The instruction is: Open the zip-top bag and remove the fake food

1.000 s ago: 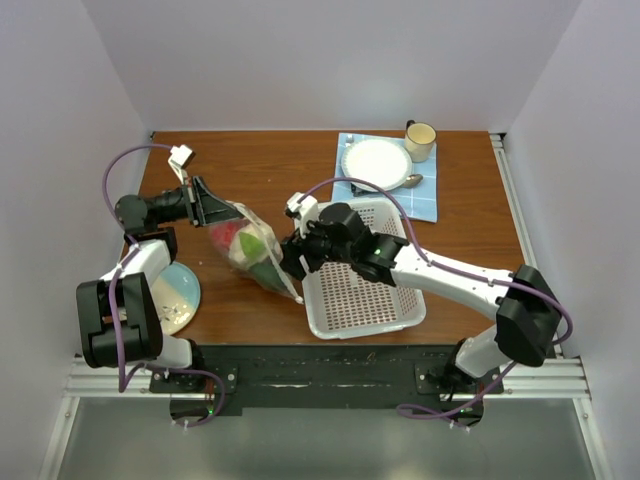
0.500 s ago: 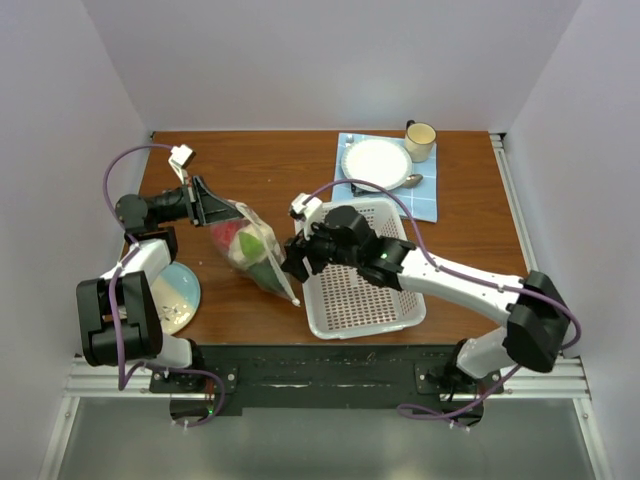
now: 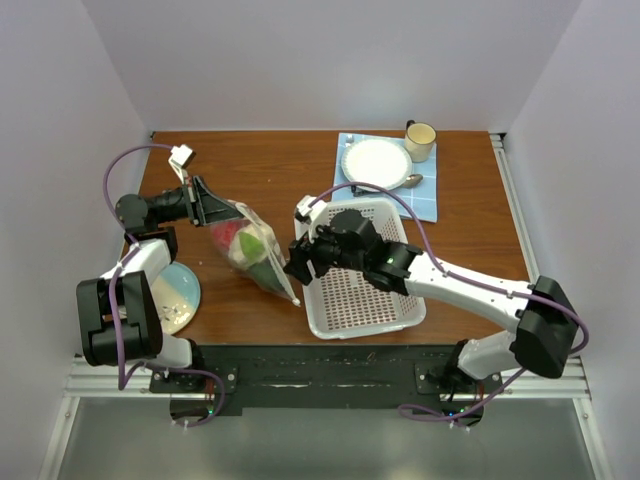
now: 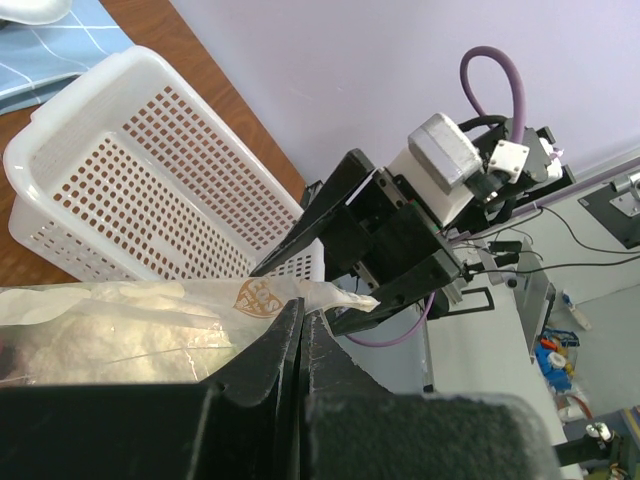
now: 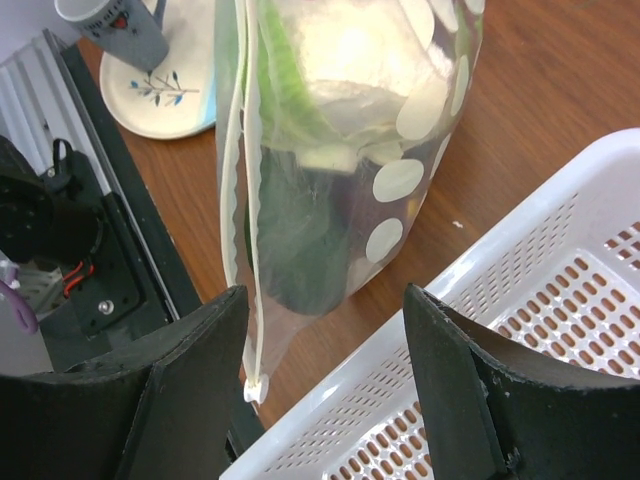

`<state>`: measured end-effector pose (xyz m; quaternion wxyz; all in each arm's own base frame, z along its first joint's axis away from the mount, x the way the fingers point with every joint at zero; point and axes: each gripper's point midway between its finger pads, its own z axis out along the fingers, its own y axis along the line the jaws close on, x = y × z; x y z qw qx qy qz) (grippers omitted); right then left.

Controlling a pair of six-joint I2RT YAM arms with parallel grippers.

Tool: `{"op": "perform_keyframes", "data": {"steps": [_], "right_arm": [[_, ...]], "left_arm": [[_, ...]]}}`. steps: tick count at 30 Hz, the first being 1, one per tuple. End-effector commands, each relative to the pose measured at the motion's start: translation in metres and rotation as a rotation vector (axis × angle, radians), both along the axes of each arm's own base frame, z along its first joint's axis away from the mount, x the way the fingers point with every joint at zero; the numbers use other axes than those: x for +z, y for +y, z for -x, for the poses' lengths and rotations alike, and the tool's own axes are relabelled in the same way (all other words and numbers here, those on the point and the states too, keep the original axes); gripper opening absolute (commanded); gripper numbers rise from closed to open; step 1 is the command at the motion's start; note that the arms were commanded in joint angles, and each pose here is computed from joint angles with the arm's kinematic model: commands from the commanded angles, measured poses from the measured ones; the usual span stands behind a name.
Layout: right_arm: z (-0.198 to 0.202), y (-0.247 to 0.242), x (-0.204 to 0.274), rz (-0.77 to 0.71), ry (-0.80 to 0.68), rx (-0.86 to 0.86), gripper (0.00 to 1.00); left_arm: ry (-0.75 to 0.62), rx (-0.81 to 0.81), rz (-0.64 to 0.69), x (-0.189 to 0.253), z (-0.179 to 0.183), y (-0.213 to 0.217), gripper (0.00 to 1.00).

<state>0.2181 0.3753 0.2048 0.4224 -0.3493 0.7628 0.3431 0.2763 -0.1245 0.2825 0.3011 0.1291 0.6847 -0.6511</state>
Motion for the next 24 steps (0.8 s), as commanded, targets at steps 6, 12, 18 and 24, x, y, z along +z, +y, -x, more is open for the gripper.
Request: {"op": "perform_keyframes", "data": {"steps": [6,12,18,24], "right_arm": [[-0.003,0.017,0.010,-0.042,-0.002,0.024,0.66],[0.000,0.021,0.008,-0.043,0.009,0.036,0.66],[0.004,0.028,0.014,-0.065,0.005,0.055,0.65],[0.003,0.027,0.015,-0.067,-0.004,0.042,0.65]], "left_arm": [[-0.607,-0.119,-0.276,-0.004,0.029,0.003,0.00],[-0.604,-0.121,-0.276,-0.005,0.029,0.003,0.00],[-0.604,-0.122,-0.276,-0.004,0.029,0.003,0.00],[-0.600,-0.122,-0.275,-0.005,0.028,0.003,0.00]]}}
